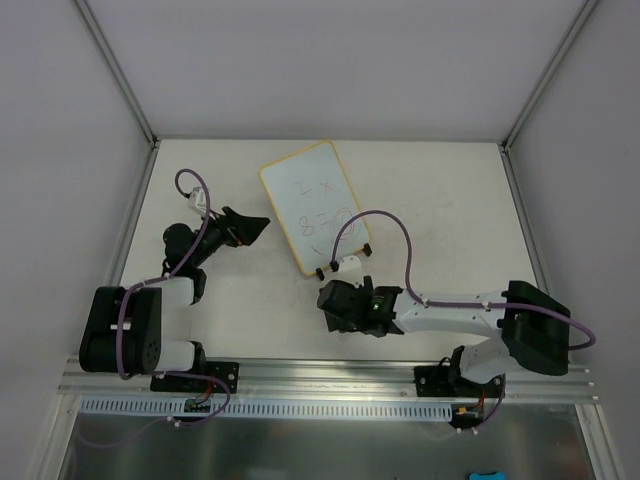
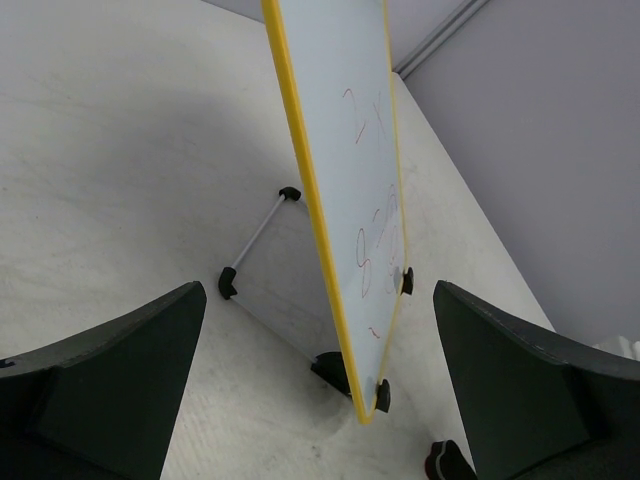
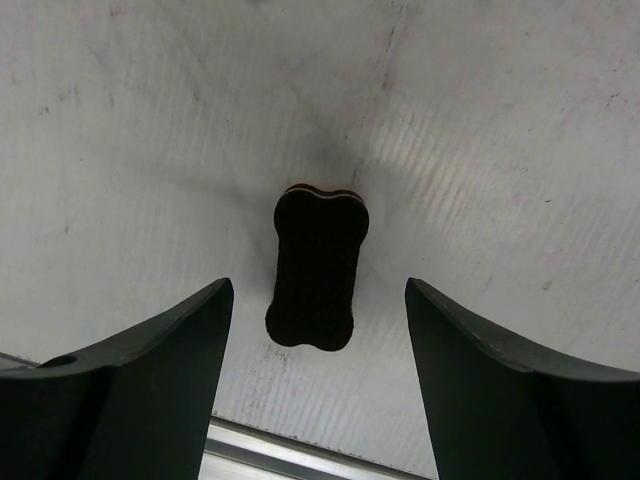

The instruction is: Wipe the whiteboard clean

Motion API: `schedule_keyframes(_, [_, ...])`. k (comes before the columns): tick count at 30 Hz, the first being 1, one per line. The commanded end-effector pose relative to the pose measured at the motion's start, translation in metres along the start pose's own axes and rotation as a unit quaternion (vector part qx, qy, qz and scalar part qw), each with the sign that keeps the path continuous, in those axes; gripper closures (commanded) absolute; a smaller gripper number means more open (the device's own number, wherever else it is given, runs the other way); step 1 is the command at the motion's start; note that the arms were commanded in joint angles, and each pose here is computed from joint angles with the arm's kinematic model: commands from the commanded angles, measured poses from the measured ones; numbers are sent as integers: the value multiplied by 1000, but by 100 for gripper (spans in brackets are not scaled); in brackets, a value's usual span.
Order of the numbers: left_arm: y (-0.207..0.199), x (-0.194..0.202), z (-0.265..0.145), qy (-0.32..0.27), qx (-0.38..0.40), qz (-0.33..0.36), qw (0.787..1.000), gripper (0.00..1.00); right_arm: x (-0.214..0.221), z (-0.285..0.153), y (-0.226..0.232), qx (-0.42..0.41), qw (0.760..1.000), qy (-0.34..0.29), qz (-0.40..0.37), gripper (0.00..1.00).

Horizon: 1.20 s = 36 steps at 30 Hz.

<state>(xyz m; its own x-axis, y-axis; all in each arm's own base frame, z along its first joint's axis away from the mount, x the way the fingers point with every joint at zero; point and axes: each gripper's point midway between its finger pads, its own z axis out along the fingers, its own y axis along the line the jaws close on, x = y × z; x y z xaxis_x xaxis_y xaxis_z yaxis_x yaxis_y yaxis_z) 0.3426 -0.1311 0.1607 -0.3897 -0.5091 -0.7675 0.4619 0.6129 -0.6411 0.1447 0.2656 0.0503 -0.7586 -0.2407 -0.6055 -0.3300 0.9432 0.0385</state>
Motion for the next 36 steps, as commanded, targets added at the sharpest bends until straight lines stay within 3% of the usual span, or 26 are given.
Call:
schedule_keyframes(1, [-15,-15,-5,-25,26,47,998,1,-9,1,15,-5,1000,-9,27,26])
schedule_keyframes(7, [-19,-17,-7,-27,29,48,998,1,-3,8,13,4,1000,-6,27,35])
schedule_keyframes(10, [-20,-16,-6,-25,33,46,998,1,1,11,14,2,1000,-1,29,45])
schedule_keyframes(24, [-20,-16,-6,-25,35,43,998,1,16,24,12,-1,999,25,40,41])
schedule_keyframes(36, [-21,-15,-6,-25,38,44,998,1,28,30,1,10,998,41,47,63])
